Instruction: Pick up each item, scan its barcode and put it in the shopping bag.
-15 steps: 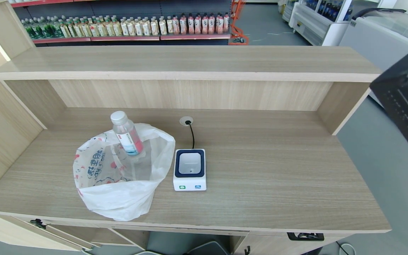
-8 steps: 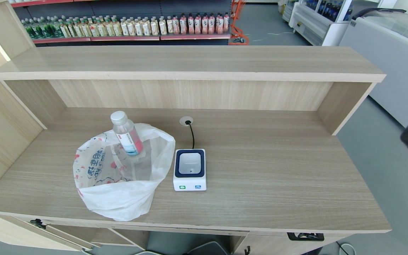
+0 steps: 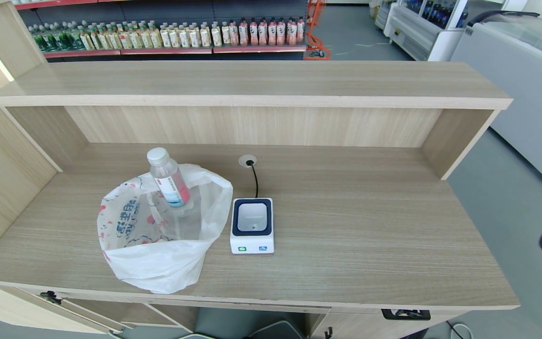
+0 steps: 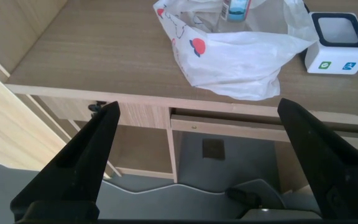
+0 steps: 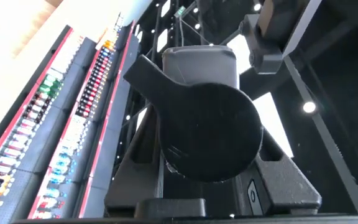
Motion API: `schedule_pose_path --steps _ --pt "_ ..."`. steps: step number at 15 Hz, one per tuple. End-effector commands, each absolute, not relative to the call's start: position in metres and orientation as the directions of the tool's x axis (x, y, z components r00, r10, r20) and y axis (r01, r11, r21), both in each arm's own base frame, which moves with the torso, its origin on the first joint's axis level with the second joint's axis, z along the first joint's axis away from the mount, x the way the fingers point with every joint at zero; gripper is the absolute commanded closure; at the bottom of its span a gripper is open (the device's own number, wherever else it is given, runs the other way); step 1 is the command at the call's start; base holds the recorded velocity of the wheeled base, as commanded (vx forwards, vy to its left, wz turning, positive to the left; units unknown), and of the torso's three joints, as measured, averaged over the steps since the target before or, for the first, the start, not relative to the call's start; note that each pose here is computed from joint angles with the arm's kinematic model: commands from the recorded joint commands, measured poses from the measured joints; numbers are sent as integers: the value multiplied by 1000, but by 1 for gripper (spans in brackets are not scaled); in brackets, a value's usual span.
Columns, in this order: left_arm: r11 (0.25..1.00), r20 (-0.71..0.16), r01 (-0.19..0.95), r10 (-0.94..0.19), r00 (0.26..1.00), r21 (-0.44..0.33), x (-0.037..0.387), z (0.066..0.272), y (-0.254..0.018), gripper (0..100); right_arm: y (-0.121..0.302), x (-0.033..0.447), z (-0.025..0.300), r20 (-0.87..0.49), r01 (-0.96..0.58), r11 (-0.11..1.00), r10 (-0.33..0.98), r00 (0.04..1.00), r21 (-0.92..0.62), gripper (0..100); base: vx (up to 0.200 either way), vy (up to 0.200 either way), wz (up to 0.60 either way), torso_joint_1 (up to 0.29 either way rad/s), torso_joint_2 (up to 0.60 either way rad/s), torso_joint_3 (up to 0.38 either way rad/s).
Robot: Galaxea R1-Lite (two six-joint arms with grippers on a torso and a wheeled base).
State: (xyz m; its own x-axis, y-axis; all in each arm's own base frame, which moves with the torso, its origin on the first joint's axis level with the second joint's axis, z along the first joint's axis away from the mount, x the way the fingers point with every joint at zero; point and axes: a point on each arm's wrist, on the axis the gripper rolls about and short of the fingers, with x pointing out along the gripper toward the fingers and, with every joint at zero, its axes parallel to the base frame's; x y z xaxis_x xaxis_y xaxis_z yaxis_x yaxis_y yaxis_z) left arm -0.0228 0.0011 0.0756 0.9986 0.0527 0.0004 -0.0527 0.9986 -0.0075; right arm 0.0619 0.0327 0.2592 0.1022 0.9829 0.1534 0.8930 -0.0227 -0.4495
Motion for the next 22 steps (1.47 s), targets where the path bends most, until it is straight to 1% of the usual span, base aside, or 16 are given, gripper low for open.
schedule_pose_path --steps 1,10,11,12,13,14,15,16,17,18,19,20,21,22 --pt "999 2 -54 54 999 -8 -23 76 1 0 33 63 259 153 892 -22 983 101 -451 100 0 0 0 0 0 0" --pt "999 2 -54 54 999 -8 -23 76 1 0 33 64 259 150 886 -21 984 101 -463 100 0 0 0 0 0 0" --pt "999 2 -54 54 999 -8 -23 76 1 0 33 71 257 146 857 -39 980 132 -514 100 0 0 0 0 0 0" --pt "999 2 -54 54 999 -8 -23 76 1 0 34 92 248 137 744 -110 955 263 -660 100 0 0 0 0 0 0" --pt "999 2 -54 54 999 -8 -23 76 1 0 34 111 233 67 472 -165 897 437 -866 100 0 0 0 0 0 0" --pt "999 2 -54 54 999 -8 -23 76 1 0 32 113 216 -53 109 -135 835 548 -985 100 0 0 0 0 0 0" --pt "999 2 -54 54 999 -8 -23 76 1 0 28 107 202 -180 -217 -54 766 617 -975 100 0 0 0 0 0 0" --pt "999 2 -54 54 999 -8 -23 76 1 0 21 100 195 -265 -420 52 704 659 -906 100 0 0 0 0 0 0" --pt "999 0 -54 54 999 -8 -23 75 1 0 18 98 192 -294 -491 108 684 668 -865 100 0 0 0 0 0 0" --pt "999 2 -54 54 999 -8 -23 76 1 0 17 97 191 -285 -570 196 710 644 -798 100 0 0 0 0 0 0" --pt "999 2 -54 54 999 -8 -23 76 1 0 17 99 195 -278 -613 261 714 643 -746 100 0 0 0 0 0 0" --pt "999 2 -54 54 999 -8 -23 76 1 0 18 103 201 -269 -632 296 719 641 -716 100 0 0 0 0 0 0" --pt "999 2 -54 54 999 -8 -23 76 1 0 19 117 219 -247 -699 430 722 646 -572 100 0 0 0 0 0 0" --pt "999 2 -54 54 999 -8 -23 76 1 0 19 128 232 -229 -715 521 709 666 -467 100 0 0 0 0 0 0"
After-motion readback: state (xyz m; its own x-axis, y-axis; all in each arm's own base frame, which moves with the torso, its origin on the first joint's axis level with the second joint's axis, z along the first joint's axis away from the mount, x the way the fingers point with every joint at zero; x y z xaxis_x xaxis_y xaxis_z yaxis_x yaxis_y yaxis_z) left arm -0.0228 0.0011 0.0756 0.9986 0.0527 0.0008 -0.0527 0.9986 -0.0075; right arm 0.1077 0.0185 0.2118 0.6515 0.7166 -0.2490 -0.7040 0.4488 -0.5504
